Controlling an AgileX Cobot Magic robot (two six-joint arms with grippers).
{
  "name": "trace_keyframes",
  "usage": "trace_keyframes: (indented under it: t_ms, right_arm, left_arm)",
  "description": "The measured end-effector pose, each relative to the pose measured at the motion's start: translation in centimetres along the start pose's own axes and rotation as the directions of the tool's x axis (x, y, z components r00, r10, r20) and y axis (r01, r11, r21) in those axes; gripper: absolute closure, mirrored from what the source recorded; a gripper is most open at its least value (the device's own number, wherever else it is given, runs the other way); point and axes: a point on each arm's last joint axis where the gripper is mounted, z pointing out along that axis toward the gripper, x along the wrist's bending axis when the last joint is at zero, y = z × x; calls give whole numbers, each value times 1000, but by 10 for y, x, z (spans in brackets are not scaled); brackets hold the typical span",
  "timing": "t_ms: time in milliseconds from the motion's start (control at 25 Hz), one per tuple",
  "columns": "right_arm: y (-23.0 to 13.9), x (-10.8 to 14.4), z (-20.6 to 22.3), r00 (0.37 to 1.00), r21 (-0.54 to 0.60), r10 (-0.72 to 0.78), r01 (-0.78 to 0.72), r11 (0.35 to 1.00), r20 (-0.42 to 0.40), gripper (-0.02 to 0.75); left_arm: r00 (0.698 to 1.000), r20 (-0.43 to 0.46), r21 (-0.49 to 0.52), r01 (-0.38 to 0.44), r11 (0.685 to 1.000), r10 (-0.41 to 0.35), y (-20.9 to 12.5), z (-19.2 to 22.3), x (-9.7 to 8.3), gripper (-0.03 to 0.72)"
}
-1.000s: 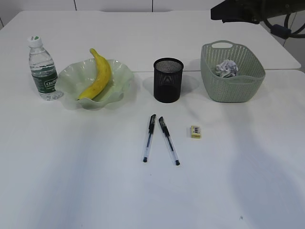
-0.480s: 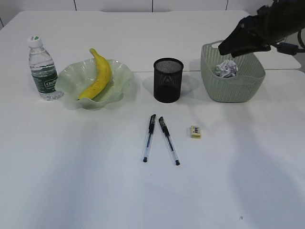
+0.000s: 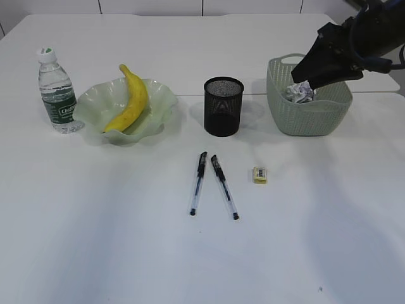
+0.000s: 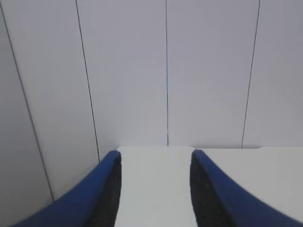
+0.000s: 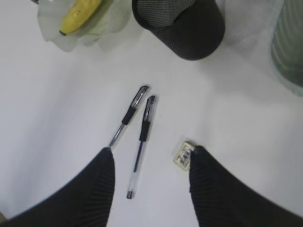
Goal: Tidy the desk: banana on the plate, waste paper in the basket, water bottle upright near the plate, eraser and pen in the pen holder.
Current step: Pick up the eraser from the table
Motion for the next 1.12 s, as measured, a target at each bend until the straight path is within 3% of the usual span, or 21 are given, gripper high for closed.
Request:
trace_keyframes:
  t_ms: [200, 360, 520, 720, 920, 1120]
  right_arm:
    - [6, -4, 0, 998, -64, 42, -39, 997, 43, 353]
    - [8, -15, 8, 978, -110, 200, -192, 975, 63, 353]
    - [4, -31, 26, 945, -90, 318, -311, 946, 73, 353]
    - [-1, -42, 39, 948, -54, 309, -305, 951, 82, 353]
    - [-1, -34, 44, 959, -24, 276, -274, 961, 68, 353]
    - [-1, -2, 67, 983, 55, 173, -176, 983, 54, 353]
  left_arm:
    - [1000, 0, 3, 0, 1000, 0, 0, 0, 0, 352]
    - [1000, 0, 3, 0, 1000, 0, 0, 0, 0, 352]
    - [1000, 0, 3, 0, 1000, 0, 0, 0, 0, 352]
    - [1000, 0, 1, 0, 1000, 0, 0, 0, 0, 352]
    - [1000, 0, 1, 0, 1000, 0, 0, 0, 0, 352]
    - [1000, 0, 1, 0, 1000, 0, 0, 0, 0, 352]
